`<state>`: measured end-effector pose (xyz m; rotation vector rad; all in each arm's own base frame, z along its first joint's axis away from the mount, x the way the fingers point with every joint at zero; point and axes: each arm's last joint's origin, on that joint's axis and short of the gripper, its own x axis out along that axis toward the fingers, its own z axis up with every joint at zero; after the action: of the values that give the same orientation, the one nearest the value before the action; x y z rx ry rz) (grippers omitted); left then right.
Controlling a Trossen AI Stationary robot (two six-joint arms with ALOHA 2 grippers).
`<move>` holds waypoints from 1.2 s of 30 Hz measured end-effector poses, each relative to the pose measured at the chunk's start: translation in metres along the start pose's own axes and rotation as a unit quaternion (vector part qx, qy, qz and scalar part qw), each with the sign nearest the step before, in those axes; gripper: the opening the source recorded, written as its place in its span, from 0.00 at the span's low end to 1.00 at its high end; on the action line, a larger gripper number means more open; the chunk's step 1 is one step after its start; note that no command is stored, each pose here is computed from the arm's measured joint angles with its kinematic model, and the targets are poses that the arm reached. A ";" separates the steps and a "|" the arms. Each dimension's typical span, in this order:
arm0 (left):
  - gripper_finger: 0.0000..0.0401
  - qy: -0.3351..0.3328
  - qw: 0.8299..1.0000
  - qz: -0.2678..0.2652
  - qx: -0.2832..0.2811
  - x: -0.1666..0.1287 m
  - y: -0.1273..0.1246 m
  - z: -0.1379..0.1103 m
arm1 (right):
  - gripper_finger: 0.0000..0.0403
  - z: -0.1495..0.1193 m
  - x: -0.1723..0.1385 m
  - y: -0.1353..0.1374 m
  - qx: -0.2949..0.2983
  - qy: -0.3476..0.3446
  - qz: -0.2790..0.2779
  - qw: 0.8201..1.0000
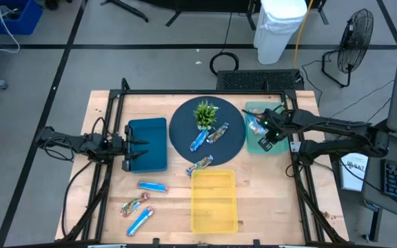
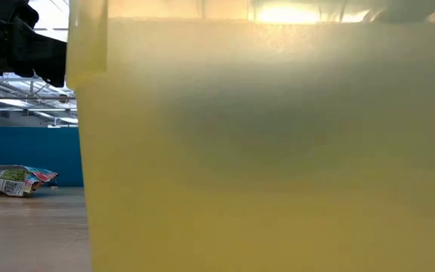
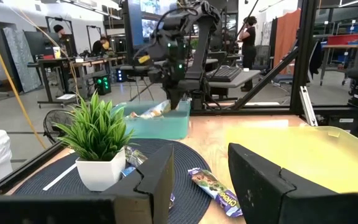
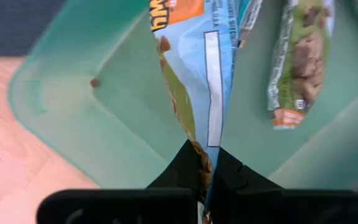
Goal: Pick and place Granola Bars by type
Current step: Put the yellow granola bar into the green bin, then put the blue granola bar into the blue bin
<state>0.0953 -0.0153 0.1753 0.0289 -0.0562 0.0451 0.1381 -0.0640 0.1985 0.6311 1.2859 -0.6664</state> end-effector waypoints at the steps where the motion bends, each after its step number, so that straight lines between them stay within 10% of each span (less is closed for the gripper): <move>1: 0.40 0.000 1.000 0.000 0.000 0.000 0.000 0.000 | 0.00 0.000 0.004 0.000 0.000 0.003 -0.001 1.000; 36: 0.40 0.000 1.000 0.000 0.000 0.000 0.000 0.000 | 0.27 0.019 0.024 0.011 -0.053 -0.079 0.071 0.993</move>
<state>0.0953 -0.0153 0.1753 0.0291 -0.0564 0.0455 0.1624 -0.0728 0.1783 0.5661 1.1105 -0.5162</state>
